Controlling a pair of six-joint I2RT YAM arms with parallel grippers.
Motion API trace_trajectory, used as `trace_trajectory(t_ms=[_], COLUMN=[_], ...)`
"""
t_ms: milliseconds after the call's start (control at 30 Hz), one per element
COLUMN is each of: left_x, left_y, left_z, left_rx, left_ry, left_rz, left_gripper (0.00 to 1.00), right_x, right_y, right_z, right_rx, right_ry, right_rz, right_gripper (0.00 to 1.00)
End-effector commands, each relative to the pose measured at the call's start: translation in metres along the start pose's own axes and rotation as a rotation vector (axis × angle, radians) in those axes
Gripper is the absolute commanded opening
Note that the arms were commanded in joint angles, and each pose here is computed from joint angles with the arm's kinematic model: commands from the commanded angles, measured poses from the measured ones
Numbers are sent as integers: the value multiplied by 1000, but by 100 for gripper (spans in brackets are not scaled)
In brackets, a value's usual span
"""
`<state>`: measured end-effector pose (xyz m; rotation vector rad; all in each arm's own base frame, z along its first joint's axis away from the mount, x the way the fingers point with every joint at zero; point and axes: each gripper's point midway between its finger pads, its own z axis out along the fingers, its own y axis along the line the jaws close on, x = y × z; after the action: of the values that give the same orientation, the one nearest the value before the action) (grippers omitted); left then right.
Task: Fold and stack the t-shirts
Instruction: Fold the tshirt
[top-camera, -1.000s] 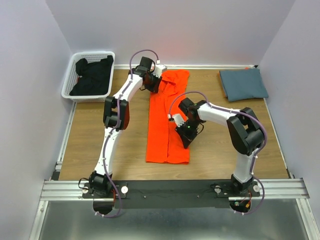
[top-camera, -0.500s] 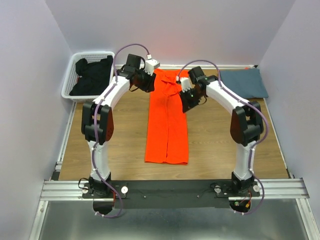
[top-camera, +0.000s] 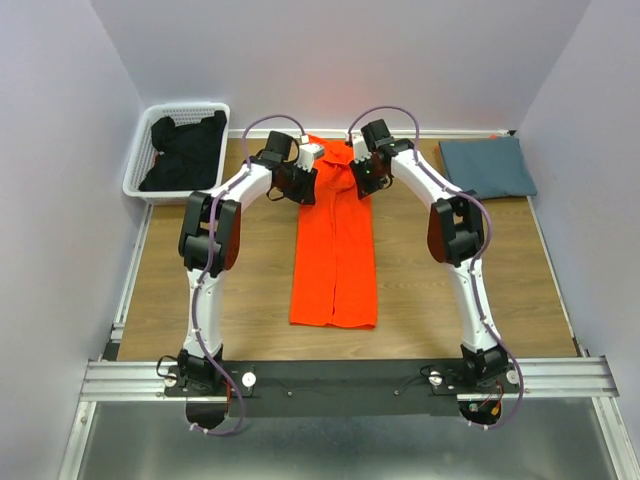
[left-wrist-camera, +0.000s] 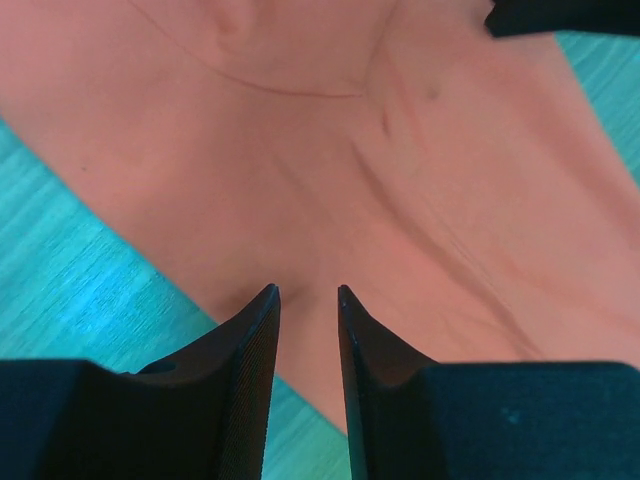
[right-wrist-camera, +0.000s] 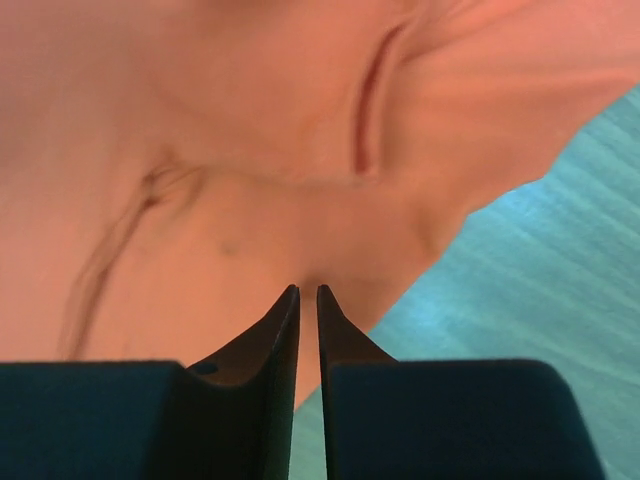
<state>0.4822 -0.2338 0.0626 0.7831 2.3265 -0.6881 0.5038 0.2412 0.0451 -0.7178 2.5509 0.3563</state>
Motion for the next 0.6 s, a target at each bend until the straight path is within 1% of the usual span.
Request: trace_trajectory(t_ms=[0,133,400,433,467,567], left_x=[12,27,24,27,20,19], left_y=[11,31,56,58,59,62], left_z=[18,32,48,52,52,56], left_rx=[8,-6,3,9,7,6], left_ry=[9,34,27,37,26,26], left_rz=[-52,-89,-127,-135,-127,-129], left_gripper=[37,36,36,36,36,36], right_x=[8,6,0,-4,-1,-6], right_y=[-32,-51,-69,-71,-75,-80], right_z=[22,35,57,57,63,67], right_rx=[102,147,195,203,210,223], right_ry=[22,-6,-26,-40,-35,-52], right_rz=[48,64,42,40,41,45], right_gripper=[18,18,18,19,19,19])
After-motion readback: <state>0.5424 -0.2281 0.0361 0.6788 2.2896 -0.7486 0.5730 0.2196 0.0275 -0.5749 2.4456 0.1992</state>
